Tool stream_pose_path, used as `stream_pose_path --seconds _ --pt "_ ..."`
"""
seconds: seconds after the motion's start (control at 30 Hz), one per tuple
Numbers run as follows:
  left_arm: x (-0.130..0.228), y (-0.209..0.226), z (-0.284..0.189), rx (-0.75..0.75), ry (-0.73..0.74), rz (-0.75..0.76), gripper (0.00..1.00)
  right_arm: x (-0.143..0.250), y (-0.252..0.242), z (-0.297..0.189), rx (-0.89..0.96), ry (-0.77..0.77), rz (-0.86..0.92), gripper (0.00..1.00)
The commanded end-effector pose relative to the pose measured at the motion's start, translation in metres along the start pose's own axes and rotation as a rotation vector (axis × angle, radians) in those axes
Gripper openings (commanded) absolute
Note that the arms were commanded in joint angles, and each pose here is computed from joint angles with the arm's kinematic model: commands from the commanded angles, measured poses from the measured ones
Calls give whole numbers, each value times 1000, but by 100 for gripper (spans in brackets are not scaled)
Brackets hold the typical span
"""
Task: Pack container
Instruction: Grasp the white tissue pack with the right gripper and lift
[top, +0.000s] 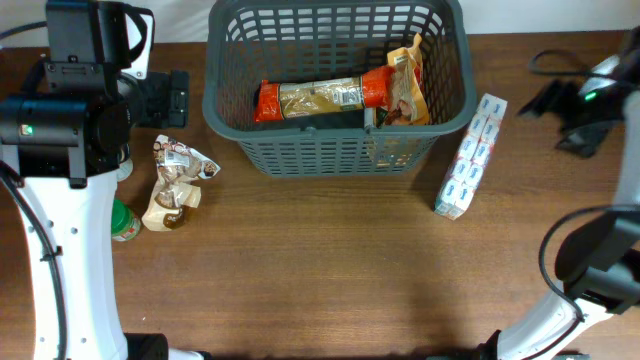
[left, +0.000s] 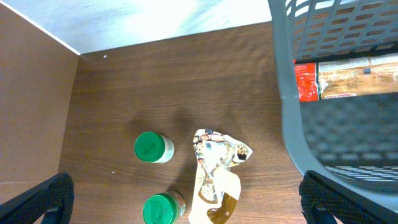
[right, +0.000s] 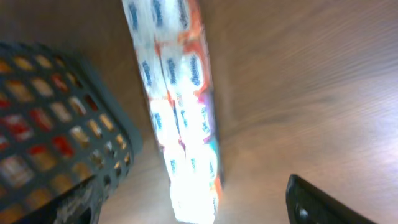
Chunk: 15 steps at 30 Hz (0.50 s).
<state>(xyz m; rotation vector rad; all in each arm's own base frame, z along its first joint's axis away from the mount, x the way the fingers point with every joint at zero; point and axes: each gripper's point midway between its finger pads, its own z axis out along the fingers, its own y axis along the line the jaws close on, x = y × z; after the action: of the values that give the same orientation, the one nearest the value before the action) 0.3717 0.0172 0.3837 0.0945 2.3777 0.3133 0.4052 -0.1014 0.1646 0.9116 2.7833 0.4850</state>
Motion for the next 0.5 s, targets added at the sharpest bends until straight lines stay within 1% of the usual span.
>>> stream_pose_path --seconds 0.0,0.17,0.3,0.43,0.47 --pt "0 2 1 -9 1 -12 99 32 19 45 -41 108 -28 84" --pt "0 2 1 -9 1 -12 99 62 30 103 -42 153 -113 88" --pt "0 2 1 -9 1 -12 99 74 22 134 -22 148 -39 87" --pt "0 2 1 -9 1 -12 99 83 10 152 -16 152 7 77" --pt "0 2 1 -9 1 -12 99 85 8 155 -15 154 9 71"
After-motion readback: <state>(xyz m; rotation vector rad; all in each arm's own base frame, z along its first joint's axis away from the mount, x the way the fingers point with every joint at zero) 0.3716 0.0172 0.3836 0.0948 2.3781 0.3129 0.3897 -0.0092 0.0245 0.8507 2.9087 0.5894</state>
